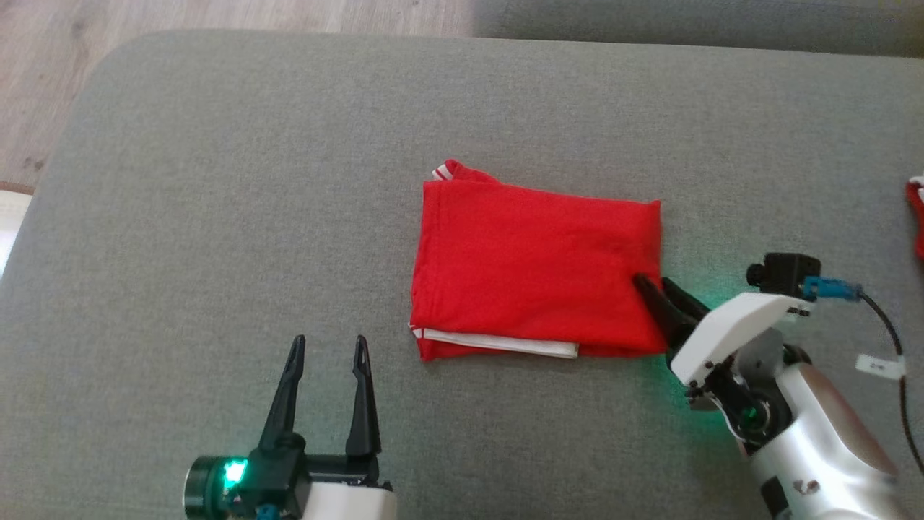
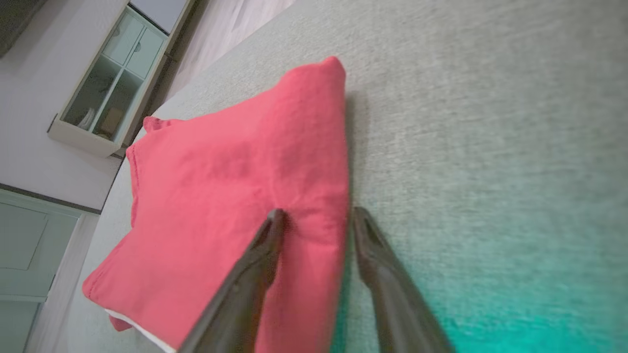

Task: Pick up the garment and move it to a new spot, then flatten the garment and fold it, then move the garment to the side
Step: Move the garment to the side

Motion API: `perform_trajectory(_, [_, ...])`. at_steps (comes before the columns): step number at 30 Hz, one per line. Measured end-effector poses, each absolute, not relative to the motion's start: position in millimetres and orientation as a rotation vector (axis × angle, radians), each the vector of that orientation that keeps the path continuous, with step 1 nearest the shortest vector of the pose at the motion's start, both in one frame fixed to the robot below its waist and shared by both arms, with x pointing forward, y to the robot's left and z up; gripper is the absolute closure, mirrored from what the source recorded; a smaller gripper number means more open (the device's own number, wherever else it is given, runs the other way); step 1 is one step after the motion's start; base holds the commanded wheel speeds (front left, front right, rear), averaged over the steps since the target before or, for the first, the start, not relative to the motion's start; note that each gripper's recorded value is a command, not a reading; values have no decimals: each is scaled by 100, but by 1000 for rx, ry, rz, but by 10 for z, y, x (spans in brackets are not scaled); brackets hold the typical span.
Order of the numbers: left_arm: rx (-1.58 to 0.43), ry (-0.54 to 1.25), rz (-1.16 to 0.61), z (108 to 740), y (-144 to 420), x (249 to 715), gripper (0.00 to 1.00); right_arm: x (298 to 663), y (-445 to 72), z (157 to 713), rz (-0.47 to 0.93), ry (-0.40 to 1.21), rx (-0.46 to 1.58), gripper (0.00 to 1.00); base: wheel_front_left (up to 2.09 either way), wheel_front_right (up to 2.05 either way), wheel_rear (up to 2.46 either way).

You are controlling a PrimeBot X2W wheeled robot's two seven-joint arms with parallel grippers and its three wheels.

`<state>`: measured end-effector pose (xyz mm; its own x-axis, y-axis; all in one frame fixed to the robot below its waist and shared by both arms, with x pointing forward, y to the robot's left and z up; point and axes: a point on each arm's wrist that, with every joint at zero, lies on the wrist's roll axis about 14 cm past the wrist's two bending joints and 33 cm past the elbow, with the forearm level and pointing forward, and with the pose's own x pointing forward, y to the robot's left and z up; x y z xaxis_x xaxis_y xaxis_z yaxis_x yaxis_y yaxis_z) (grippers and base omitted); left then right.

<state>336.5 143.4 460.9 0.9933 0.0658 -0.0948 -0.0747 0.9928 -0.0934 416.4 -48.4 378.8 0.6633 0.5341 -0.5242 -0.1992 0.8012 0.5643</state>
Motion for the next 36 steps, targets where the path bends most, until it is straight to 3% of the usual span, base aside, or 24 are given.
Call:
perform_trajectory(1, [-97, 94, 70, 4603, 1431, 3364, 0, 4170, -450, 3791, 442, 741, 497, 100, 0, 0, 0])
perform_trajectory(9, [-98, 101, 49, 4575, 1360, 3447, 0, 4271, -751, 3838, 402, 689, 457, 100, 0, 0, 0])
perform_trajectory(19, [-117, 72, -42, 4606, 1084, 3860, 0, 4757, -2197, 4407, 200, 509, 207, 100, 0, 0, 0])
perform_trajectory(29, [-158, 96, -132, 4423, 826, 4192, 0, 4819, -3528, 4920, -76, 433, 47, 100, 0, 0, 0])
perform_trajectory(30, [-161, 95, -142, 4412, 801, 4224, 0, 4814, -3632, 4967, -103, 425, 29, 88, 0, 0, 0])
perform_trajectory(31, [-164, 96, -147, 4398, 784, 4248, 0, 4811, -3708, 5008, -125, 418, 9, 29, 0, 0, 0])
perform_trajectory(32, [-165, 97, -150, 4388, 773, 4269, 0, 4810, -3774, 5053, -145, 405, -9, 0, 0, 0, 0])
perform_trajectory(36, [-165, 85, -149, 4411, 809, 4307, 0, 4876, -3710, 5242, -148, 316, -78, 0, 0, 0, 0])
